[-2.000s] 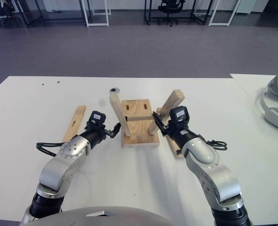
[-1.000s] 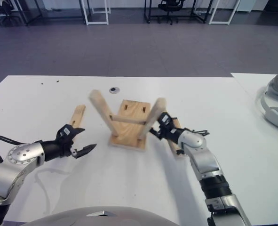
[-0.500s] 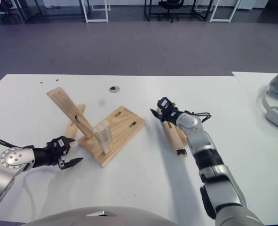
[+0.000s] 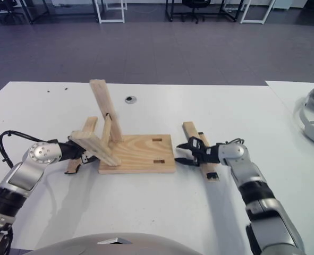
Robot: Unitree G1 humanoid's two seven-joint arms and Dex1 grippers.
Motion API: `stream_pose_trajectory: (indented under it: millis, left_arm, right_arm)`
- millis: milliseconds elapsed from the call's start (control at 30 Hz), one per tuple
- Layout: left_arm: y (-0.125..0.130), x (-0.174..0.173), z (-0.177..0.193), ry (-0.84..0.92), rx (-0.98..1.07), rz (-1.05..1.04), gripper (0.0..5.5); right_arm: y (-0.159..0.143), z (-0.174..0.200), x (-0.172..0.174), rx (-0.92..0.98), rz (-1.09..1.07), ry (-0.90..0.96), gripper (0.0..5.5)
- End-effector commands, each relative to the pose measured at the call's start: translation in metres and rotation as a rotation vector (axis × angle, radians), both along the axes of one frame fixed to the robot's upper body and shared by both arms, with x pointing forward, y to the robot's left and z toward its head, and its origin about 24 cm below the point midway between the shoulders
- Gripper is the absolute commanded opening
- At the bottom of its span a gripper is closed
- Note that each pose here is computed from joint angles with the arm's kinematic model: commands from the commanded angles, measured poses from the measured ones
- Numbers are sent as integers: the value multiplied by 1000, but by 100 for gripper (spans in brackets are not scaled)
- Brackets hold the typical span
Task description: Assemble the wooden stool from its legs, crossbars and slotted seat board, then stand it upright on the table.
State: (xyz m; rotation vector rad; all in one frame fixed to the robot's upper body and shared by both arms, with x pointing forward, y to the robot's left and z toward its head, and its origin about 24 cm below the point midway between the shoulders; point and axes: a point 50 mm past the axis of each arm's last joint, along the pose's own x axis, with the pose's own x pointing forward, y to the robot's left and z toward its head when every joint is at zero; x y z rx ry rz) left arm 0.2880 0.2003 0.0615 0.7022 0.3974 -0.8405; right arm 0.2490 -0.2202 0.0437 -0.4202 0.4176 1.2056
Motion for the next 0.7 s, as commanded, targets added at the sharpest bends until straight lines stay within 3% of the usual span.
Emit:
stream_pose_trajectory:
  millis: [33, 100, 167, 300, 367, 533, 700]
  left_arm:
    - [17, 36, 27, -60, -177, 36, 440]
    - [41, 30, 41, -94, -178, 58, 440]
    - [49, 13, 46, -79, -166, 12, 440]
    - [28, -48, 30, 160, -24, -240, 440]
    - [12, -59, 20, 197, 10, -279, 440]
    - [-26, -8, 3, -86, 95, -139, 440]
    - [-52, 26, -21, -217, 123, 4, 440]
  right_arm:
    - [4, 69, 9, 101, -67, -246, 277]
    - [1, 68, 26, 109, -192, -289, 277]
    - [5, 51, 43, 53, -270, -294, 277]
    - [25, 26, 85, -81, -379, -327, 277]
    - [39, 22, 99, -115, -349, -326, 277]
    - [68, -2, 72, -131, 13, -149, 277]
    - [78, 3, 67, -2, -165, -208, 277]
